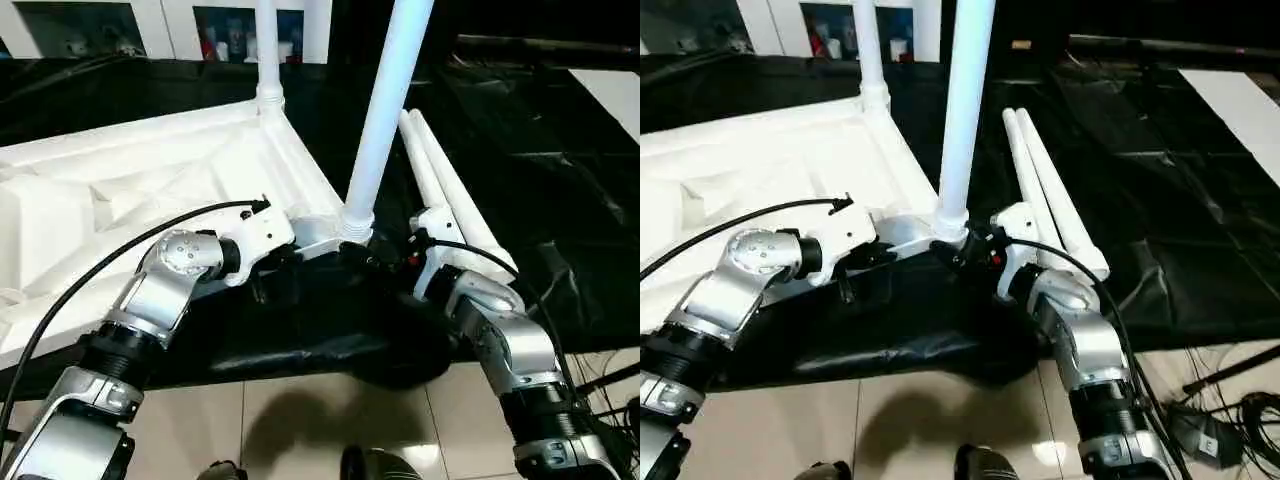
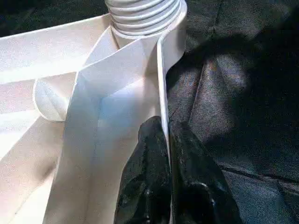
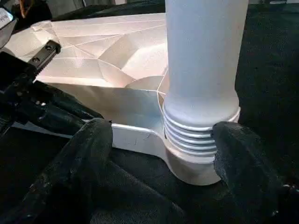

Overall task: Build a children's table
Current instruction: Insert table leg to table base

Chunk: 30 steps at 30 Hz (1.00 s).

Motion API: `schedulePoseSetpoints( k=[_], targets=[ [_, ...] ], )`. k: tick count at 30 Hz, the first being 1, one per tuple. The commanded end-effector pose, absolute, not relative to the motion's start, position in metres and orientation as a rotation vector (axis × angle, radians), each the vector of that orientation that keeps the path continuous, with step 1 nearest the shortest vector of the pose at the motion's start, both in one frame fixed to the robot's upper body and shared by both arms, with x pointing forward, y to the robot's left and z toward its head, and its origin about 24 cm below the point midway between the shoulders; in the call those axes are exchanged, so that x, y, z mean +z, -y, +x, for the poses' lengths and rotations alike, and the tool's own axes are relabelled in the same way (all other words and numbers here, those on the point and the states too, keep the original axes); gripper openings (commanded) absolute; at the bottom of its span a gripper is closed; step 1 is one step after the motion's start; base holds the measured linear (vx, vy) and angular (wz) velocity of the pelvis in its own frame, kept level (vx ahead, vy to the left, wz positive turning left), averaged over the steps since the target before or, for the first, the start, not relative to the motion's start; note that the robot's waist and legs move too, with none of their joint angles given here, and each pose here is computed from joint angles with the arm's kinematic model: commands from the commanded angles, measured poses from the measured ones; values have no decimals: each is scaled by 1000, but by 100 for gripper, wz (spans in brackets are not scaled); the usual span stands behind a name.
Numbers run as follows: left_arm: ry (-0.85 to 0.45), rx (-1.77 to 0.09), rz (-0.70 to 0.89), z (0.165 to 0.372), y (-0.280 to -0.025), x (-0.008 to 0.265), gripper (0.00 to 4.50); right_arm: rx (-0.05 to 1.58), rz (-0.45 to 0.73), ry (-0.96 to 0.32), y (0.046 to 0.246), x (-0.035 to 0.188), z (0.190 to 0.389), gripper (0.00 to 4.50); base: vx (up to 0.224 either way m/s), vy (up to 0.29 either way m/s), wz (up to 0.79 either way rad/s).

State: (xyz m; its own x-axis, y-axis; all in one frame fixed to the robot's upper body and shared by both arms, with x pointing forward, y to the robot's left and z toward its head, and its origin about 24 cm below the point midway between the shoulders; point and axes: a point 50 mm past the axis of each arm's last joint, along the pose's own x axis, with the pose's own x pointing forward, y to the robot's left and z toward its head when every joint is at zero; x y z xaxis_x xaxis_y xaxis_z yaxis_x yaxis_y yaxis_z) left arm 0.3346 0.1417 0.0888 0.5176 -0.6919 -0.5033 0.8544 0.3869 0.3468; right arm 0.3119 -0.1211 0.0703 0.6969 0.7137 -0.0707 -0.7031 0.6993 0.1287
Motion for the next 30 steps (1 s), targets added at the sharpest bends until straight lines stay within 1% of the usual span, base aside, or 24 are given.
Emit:
schedulePoseSetpoints(
  k=[1, 5, 7, 9, 14, 16, 18, 25, 28, 30],
  targets=[
    [-251, -1030, 598, 334, -136, 90, 0, 792, 102, -105, 120, 75, 311, 360, 0, 0, 0],
    [-250, -1029, 602, 334, -136, 90, 0, 787, 85, -111, 120, 76, 309, 360, 0, 0, 0],
    [-250, -1029, 607, 335, -137, 89, 0, 773, 36, -124, 121, 75, 308, 360, 29, 5, 2],
    [-251, -1031, 606, 335, -138, 89, 0, 763, 25, -139, 121, 75, 307, 360, 61, 14, 3],
    [-255, -1040, 605, 334, -138, 89, 0, 755, 23, -132, 120, 76, 306, 360, 58, 15, 50],
    [-256, -1041, 606, 334, -138, 88, 0, 750, 40, -131, 121, 76, 305, 360, 78, -24, 46],
    [-259, -1044, 608, 334, -139, 88, 0, 732, 67, -142, 122, 76, 306, 360, 113, -78, 11],
    [-264, -1064, 617, 333, -138, 87, 0, 728, 66, -140, 124, 76, 303, 360, 114, -88, 13],
    [-256, -1084, 640, 330, -137, 85, 0, 729, 64, -138, 126, 77, 302, 360, 0, 0, 0],
    [-253, -1104, 610, 329, -136, 84, 0, 730, 63, -137, 128, 78, 302, 360, 65, -18, -13]
  ],
)
